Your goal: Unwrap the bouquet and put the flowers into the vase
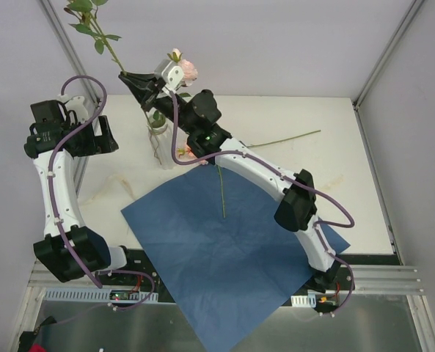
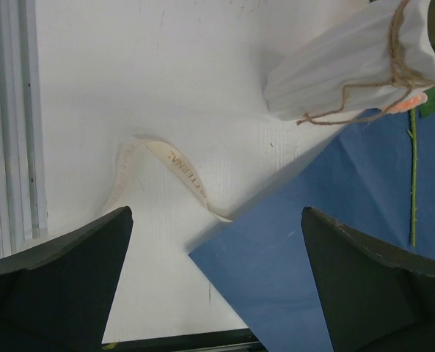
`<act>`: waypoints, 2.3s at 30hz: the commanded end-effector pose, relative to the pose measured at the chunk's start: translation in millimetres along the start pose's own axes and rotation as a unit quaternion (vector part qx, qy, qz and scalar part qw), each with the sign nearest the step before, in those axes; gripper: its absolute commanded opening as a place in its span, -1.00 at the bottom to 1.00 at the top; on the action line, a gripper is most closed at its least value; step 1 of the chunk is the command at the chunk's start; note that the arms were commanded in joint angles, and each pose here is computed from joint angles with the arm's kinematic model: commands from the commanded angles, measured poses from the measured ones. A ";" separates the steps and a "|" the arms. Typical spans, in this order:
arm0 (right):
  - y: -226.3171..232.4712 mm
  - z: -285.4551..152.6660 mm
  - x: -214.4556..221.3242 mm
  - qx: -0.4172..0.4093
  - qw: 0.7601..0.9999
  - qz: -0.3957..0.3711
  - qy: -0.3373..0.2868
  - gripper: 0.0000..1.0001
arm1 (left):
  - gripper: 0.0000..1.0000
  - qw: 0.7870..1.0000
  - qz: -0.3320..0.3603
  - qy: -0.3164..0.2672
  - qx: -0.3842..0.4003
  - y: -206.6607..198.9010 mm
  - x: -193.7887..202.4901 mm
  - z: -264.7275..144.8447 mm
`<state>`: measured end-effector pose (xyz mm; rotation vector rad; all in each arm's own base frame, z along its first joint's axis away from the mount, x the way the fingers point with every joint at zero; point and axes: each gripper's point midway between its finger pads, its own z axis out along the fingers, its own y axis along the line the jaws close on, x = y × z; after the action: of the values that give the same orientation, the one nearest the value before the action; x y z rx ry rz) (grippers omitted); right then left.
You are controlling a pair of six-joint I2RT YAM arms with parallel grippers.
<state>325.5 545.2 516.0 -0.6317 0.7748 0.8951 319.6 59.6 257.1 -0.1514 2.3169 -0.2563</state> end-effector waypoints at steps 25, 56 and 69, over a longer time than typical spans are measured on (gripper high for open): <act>-49.8 -2.7 13.3 0.050 0.997 0.013 -0.062 -0.99 | 0.99 0.997 0.044 0.020 0.061 -15.9 16.9 0.3; -50.9 -184.0 71.8 0.082 0.964 0.008 0.253 0.79 | 0.98 0.997 0.051 0.005 0.059 -22.0 16.5 -12.1; -186.3 -362.2 185.9 0.096 0.746 -0.068 0.655 0.77 | 0.98 0.996 0.057 0.014 0.065 -23.7 24.3 -13.1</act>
<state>446.6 303.3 252.0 -0.8883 1.7928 0.2562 300.3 38.2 251.7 0.0119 2.3283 -0.3421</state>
